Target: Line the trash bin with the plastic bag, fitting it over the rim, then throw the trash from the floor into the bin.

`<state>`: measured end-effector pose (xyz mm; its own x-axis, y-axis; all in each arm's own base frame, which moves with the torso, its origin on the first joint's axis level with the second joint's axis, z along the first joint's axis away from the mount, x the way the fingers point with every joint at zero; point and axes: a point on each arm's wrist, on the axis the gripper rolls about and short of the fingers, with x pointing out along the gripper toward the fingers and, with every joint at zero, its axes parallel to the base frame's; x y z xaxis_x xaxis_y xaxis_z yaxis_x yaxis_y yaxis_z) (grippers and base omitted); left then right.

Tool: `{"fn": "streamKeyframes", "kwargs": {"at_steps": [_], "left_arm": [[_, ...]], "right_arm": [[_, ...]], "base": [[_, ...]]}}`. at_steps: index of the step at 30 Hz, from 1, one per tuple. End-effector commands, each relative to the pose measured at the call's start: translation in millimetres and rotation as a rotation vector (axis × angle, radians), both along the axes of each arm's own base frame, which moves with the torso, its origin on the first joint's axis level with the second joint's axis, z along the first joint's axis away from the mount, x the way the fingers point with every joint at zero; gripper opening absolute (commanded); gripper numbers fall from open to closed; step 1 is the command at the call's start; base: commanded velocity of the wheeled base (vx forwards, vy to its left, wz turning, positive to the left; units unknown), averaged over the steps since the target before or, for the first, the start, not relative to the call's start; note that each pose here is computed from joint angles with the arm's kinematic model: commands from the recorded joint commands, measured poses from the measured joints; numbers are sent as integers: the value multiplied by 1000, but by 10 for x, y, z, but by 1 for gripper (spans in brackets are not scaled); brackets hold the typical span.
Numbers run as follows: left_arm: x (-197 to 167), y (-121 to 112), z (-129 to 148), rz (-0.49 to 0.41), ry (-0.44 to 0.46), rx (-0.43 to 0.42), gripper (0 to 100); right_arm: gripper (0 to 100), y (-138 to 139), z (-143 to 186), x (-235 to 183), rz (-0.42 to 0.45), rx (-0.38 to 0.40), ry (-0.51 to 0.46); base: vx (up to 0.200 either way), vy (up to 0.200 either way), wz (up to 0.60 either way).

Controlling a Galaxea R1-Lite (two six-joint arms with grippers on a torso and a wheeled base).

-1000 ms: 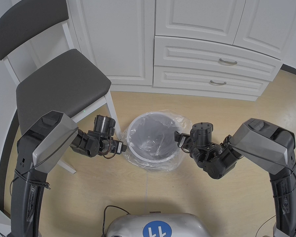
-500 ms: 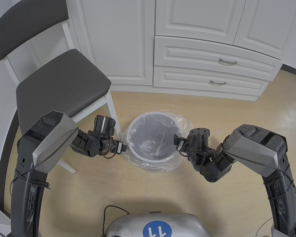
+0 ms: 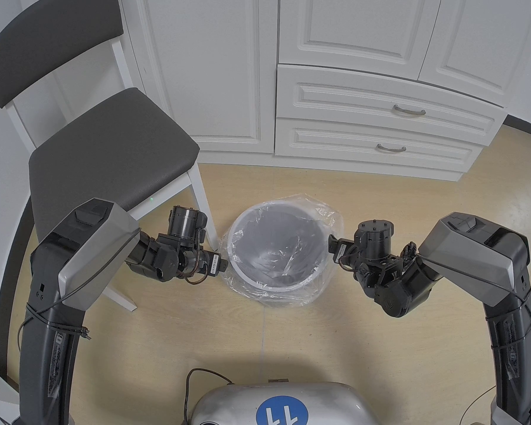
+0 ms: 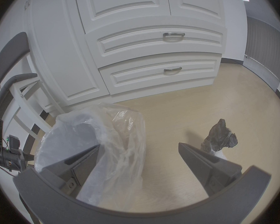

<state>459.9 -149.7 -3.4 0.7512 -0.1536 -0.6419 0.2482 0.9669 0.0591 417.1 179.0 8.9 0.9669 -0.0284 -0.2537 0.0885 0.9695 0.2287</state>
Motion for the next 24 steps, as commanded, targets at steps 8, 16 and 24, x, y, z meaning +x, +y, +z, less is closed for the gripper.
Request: {"fn": "streamKeyframes", "kwargs": {"at_steps": [8,16,24], "left_arm": [[0,-1,3,1,-1,0,100],[0,-1,11,1,-2,0,100],[0,0,18,1,-4,1,100]], "right_arm": [[100,-28,94,1,1,20,-16],[100,57,243,-134,66,87,-16],[100,141,59,-136,108,158,107]], "base": [[0,0,0],[0,0,0],[0,0,0]]}}
